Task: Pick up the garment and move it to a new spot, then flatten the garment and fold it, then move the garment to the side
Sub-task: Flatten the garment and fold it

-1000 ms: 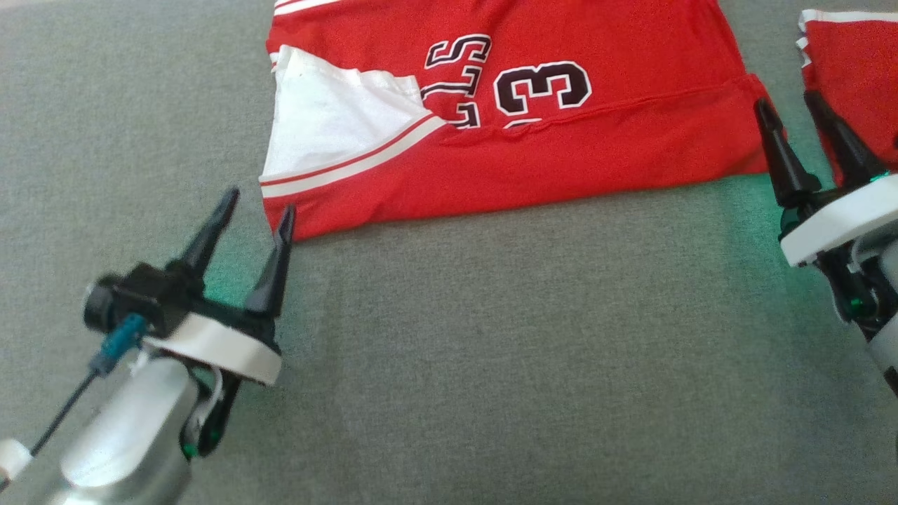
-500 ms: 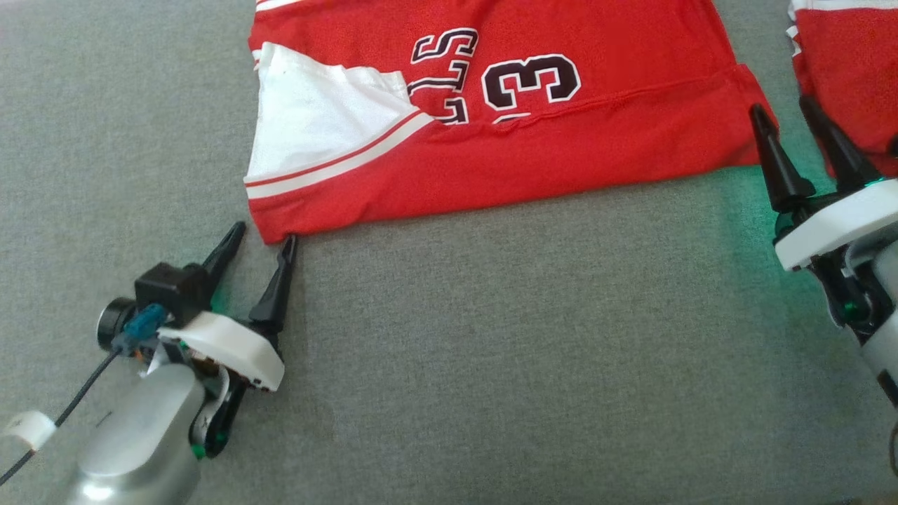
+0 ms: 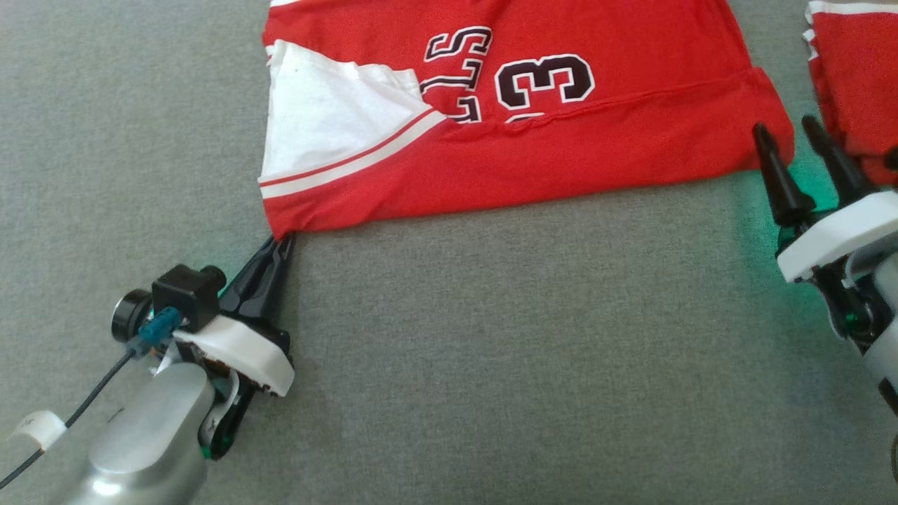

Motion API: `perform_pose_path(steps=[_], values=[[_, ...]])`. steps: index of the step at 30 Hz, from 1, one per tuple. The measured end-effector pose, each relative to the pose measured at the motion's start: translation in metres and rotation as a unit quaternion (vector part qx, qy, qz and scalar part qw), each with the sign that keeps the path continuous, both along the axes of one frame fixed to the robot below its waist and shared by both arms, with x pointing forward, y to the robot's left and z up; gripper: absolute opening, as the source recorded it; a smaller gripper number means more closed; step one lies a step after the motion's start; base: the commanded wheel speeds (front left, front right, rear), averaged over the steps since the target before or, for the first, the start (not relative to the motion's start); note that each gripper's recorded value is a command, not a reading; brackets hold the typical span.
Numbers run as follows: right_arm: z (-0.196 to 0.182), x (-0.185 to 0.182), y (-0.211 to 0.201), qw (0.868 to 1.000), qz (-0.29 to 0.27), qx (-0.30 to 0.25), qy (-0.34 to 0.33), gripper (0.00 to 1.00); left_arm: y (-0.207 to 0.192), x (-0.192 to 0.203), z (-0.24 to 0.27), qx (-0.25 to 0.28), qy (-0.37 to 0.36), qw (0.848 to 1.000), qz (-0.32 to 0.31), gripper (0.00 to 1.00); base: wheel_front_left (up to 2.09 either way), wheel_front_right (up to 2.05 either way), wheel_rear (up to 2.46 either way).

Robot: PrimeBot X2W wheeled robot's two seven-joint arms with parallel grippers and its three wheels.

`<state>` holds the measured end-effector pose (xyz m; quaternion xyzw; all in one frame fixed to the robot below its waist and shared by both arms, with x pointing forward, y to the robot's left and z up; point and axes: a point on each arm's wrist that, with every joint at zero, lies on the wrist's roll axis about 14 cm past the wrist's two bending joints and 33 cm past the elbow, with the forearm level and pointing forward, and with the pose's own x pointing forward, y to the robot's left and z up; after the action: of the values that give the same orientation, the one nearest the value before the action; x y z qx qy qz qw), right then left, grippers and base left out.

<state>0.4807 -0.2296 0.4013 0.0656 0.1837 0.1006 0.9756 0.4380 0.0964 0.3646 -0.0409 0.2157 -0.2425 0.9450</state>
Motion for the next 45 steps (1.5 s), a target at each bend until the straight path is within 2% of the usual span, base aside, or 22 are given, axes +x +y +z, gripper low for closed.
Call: perform_pose_path(steps=[6,13,14,15,16,17,25,32,45], values=[[-0.031,-0.014,-0.004,0.997,-0.008,-0.005,0.076,1.00,0.003,-0.002,0.005,-0.002,-0.007,1.000,0.000,0.00,0.00,0.00,0.00],[-0.045,-0.022,-0.013,0.993,-0.024,-0.013,0.112,1.00,0.003,-0.001,0.012,0.000,-0.017,1.000,-0.005,0.00,0.00,0.00,0.00],[-0.045,-0.021,-0.013,0.993,-0.024,-0.013,0.114,0.88,0.004,-0.001,0.012,0.000,-0.017,1.000,-0.006,0.00,0.00,0.00,0.00],[-0.045,-0.020,-0.012,0.993,-0.024,-0.012,0.115,0.58,0.004,-0.002,0.013,0.001,-0.017,1.000,-0.007,0.00,0.00,0.00,0.00],[-0.045,-0.019,-0.011,0.993,-0.023,-0.010,0.117,0.20,0.004,-0.002,0.013,0.001,-0.018,1.000,-0.007,0.00,0.00,0.00,0.00],[-0.045,-0.019,-0.009,0.993,-0.023,-0.007,0.118,0.00,0.004,-0.002,0.014,0.001,-0.019,1.000,-0.008,0.00,0.00,0.00,0.00],[-0.041,-0.024,0.000,0.992,-0.004,-0.004,0.125,0.00,0.006,-0.005,0.024,0.006,-0.028,0.999,-0.014,0.00,0.00,0.00,0.00],[-0.018,-0.034,-0.001,0.994,0.020,-0.018,0.105,0.00,0.009,-0.027,0.031,0.002,-0.027,1.000,-0.014,0.00,0.00,0.00,0.00],[-0.015,-0.090,-0.007,0.993,0.036,-0.021,0.109,0.00,0.008,-0.080,0.047,-0.008,-0.021,1.000,-0.015,0.00,0.00,0.00,0.00]])
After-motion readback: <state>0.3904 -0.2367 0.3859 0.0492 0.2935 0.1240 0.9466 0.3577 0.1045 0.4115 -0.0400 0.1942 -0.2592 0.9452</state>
